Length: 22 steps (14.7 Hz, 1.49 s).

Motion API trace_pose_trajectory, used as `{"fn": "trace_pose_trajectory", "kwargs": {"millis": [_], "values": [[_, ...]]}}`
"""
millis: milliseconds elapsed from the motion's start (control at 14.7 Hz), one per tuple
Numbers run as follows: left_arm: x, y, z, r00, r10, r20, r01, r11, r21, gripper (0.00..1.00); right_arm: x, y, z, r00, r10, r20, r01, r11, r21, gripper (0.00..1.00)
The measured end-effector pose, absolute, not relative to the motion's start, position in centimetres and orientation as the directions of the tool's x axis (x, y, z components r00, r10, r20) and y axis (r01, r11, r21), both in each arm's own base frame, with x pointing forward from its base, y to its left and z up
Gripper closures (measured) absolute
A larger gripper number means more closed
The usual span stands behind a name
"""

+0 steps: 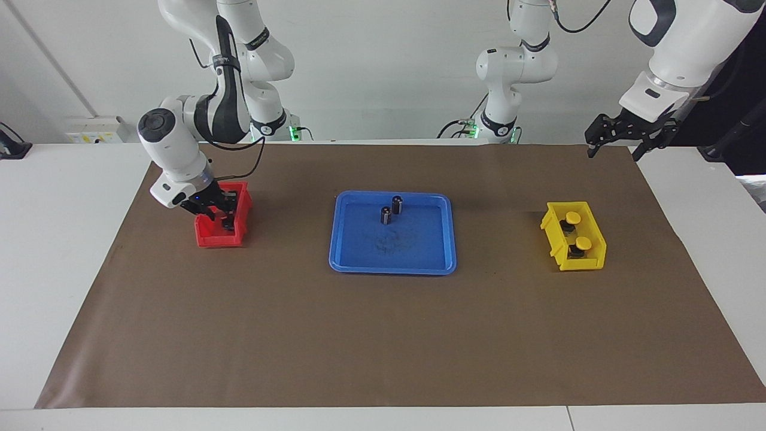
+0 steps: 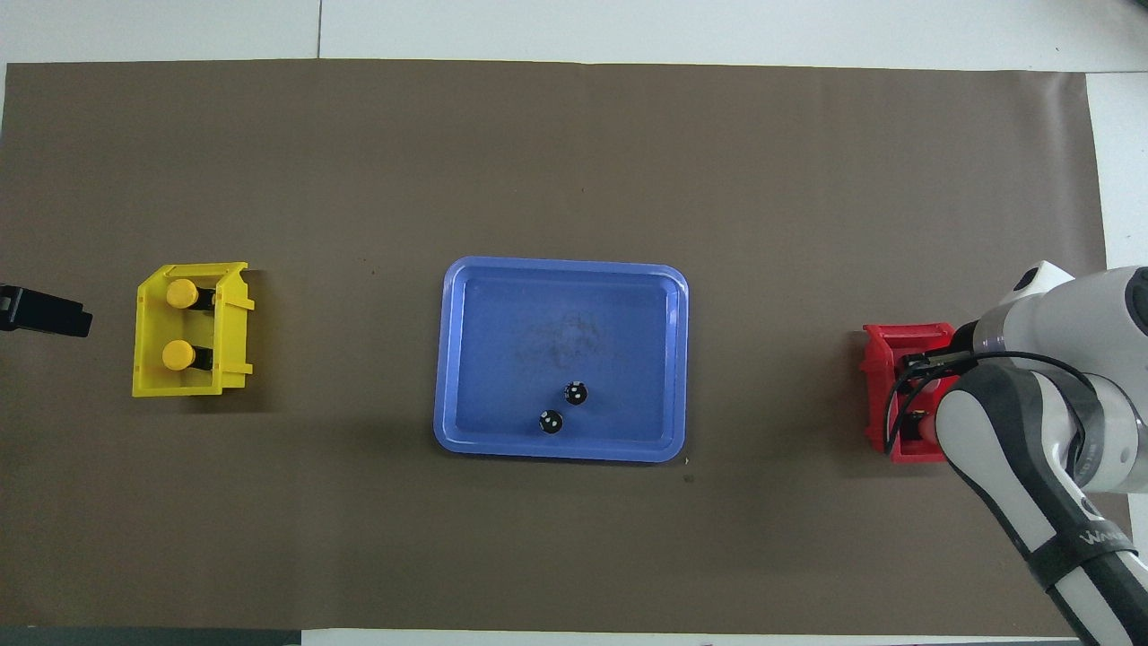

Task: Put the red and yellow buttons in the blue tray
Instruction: 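Lift the red button and carry it over the blue tray with the right gripper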

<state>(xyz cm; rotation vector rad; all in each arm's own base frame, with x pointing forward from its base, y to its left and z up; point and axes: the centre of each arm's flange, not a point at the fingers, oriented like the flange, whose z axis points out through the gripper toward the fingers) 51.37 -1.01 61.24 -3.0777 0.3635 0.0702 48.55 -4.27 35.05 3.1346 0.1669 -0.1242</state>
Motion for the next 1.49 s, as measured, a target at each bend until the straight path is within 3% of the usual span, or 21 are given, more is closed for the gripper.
{"fn": "trace_pose_trajectory", "kwargs": {"millis": [339, 882, 1154, 1493], "values": [[51.4, -1.0, 61.3, 0.972, -0.231, -0.047, -0.233, -0.972, -0.037, 0.0, 49.2, -4.1, 36.5, 0.988, 0.122, -0.093, 0.122, -0.992, -0.007, 0.59], [51.4, -0.9, 61.3, 0.972, -0.23, -0.042, -0.231, -0.972, -0.037, 0.0, 55.2, -2.2, 50.1, 0.971, 0.181, -0.153, 0.183, -0.983, -0.003, 0.59], [51.5, -0.9, 61.1, 0.972, -0.23, -0.041, -0.231, -0.972, -0.038, 0.0, 58.4, 9.7, 53.4, 0.99, 0.104, -0.095, 0.104, -0.995, 0.0, 0.59], [52.0, 0.1, 59.1, 0.977, -0.212, -0.023, -0.213, -0.976, -0.041, 0.0, 58.9, 25.9, 49.2, 0.998, -0.023, -0.052, -0.025, -0.999, -0.033, 0.59]]}}
